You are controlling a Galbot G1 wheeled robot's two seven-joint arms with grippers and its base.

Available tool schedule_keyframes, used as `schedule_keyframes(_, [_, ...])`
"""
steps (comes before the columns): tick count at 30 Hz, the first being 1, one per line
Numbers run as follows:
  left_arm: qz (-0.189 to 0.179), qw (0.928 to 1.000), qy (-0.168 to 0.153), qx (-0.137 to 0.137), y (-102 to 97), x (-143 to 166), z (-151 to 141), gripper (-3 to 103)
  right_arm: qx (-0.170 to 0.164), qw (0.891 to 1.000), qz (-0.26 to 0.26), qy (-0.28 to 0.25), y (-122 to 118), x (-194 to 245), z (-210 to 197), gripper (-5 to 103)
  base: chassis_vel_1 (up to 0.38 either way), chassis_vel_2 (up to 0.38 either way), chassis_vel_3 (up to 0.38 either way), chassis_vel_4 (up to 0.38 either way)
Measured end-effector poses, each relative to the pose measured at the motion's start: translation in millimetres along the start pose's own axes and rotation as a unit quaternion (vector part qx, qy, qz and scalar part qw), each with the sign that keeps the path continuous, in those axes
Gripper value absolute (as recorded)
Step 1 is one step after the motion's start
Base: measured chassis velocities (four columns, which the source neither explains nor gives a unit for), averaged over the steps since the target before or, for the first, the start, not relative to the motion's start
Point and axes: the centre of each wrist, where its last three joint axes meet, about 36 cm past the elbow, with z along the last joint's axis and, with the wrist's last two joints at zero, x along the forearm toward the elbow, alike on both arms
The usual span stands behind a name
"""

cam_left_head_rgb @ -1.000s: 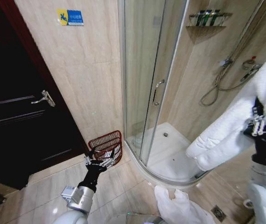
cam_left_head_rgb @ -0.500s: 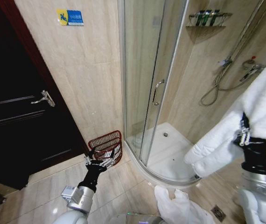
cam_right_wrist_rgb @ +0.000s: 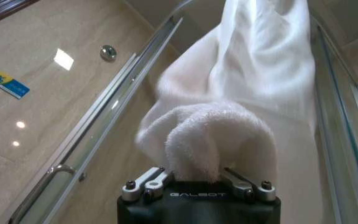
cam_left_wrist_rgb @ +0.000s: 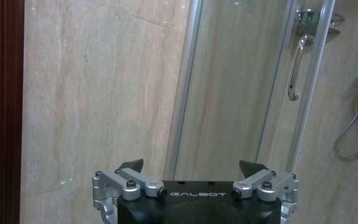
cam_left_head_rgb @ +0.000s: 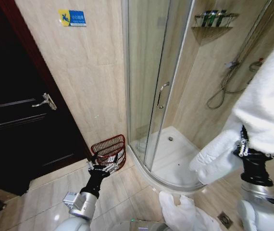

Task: Discard the used towel into the hamper.

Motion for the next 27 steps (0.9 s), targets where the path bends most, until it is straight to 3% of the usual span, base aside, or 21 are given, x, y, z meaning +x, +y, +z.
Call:
schedule_keyframes(8, [0.000,1.0000,0.000,0.000,0.0,0,0,100,0.013,1.000,0.000,-0.025,-1,-8,-16,12,0.000,0.000,0.000,0.000])
schedule_keyframes(11, [0.000,1.0000,0.000,0.000,0.0,0,0,100,0.058,0.997,-0.002,-0.053,-13,-21,-29,12,0.000,0.000,0.000,0.000])
schedule_keyframes(18, [0.000,1.0000,0.000,0.000,0.0,0,0,100,0.096,0.991,-0.001,-0.092,-30,-41,-49,12,0.000,0.000,0.000,0.000])
schedule_keyframes(20, [0.000,1.0000,0.000,0.000,0.0,0,0,100,0.120,0.986,-0.002,-0.116,-42,-52,-61,11,0.000,0.000,0.000,0.000])
schedule_keyframes(27, [0.000,1.0000,0.000,0.000,0.0,0,0,100,0.134,0.980,0.003,-0.143,-62,-68,-89,11,0.000,0.000,0.000,0.000])
